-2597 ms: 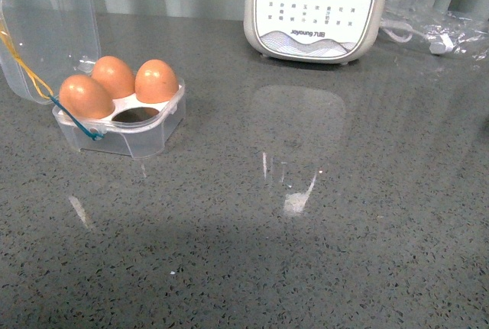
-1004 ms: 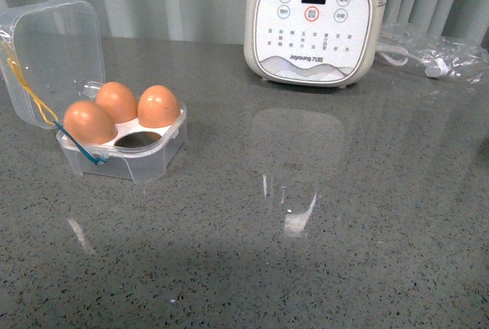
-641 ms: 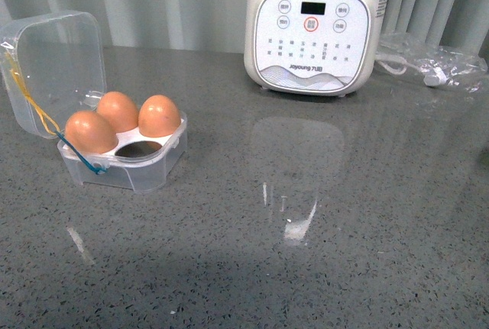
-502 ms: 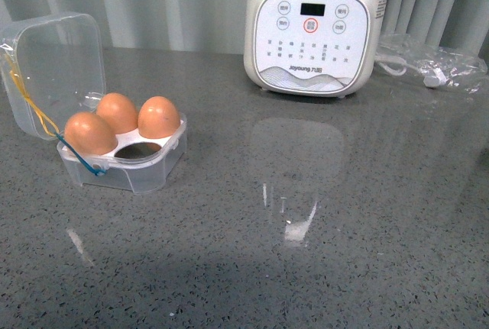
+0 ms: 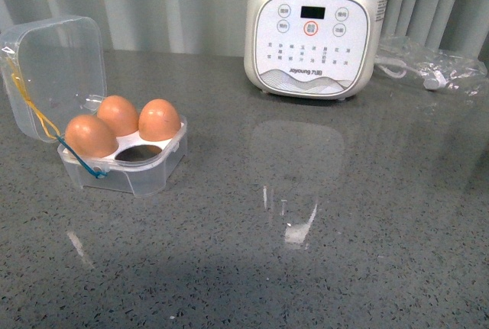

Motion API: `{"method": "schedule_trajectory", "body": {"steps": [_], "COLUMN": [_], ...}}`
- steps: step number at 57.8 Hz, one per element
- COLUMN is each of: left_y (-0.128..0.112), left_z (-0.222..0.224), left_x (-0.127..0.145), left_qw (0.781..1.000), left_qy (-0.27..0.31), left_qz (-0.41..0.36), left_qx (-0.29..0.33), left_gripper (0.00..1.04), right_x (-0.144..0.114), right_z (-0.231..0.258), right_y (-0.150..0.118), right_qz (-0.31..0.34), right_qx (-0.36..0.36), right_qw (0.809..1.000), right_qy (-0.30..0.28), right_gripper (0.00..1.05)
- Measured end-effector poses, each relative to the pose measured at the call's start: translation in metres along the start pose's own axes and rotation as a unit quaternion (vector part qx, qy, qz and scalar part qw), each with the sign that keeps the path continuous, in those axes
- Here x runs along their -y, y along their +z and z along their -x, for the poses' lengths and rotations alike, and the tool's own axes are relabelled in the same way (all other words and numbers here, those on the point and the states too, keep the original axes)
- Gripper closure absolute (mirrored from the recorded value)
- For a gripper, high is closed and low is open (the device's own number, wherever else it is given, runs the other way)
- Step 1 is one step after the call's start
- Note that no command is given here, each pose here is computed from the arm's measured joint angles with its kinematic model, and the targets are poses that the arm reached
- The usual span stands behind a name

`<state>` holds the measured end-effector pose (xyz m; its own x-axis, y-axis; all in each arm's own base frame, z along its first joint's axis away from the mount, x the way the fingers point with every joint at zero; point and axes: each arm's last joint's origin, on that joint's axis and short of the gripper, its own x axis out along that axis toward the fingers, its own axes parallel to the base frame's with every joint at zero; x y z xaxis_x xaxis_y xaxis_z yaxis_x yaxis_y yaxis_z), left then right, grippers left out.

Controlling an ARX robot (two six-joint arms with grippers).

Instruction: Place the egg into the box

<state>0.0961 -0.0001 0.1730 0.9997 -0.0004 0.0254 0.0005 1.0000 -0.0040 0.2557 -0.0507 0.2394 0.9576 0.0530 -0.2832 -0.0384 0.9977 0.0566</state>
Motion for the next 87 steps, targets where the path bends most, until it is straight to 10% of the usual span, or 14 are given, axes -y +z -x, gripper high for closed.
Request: {"method": "schedule_trajectory", "body": {"steps": [47, 69, 87], "left_y": [0.0, 0.0, 0.0], "left_z": [0.0, 0.0, 0.0], "left_x": [0.0, 0.0, 0.0], "left_qw": [1.0, 1.0, 1.0], "left_qy": [0.0, 0.0, 0.0], "left_qz": [0.0, 0.0, 0.0], "left_qx": [0.0, 0.0, 0.0], "left_gripper": [0.07, 0.07, 0.07], "right_x": [0.005, 0.004, -0.013], "right_z": [-0.014, -0.011, 0.008], "right_y": [-0.033, -0.035, -0.016], "right_qz": [0.011, 0.024, 0.065], "right_qx": [-0.081, -0.077, -0.036], "right_qw": [0.997, 0.997, 0.997], "right_qy": [-0.002, -0.004, 0.004], "right_gripper": [0.07, 0.6, 0.64]}}
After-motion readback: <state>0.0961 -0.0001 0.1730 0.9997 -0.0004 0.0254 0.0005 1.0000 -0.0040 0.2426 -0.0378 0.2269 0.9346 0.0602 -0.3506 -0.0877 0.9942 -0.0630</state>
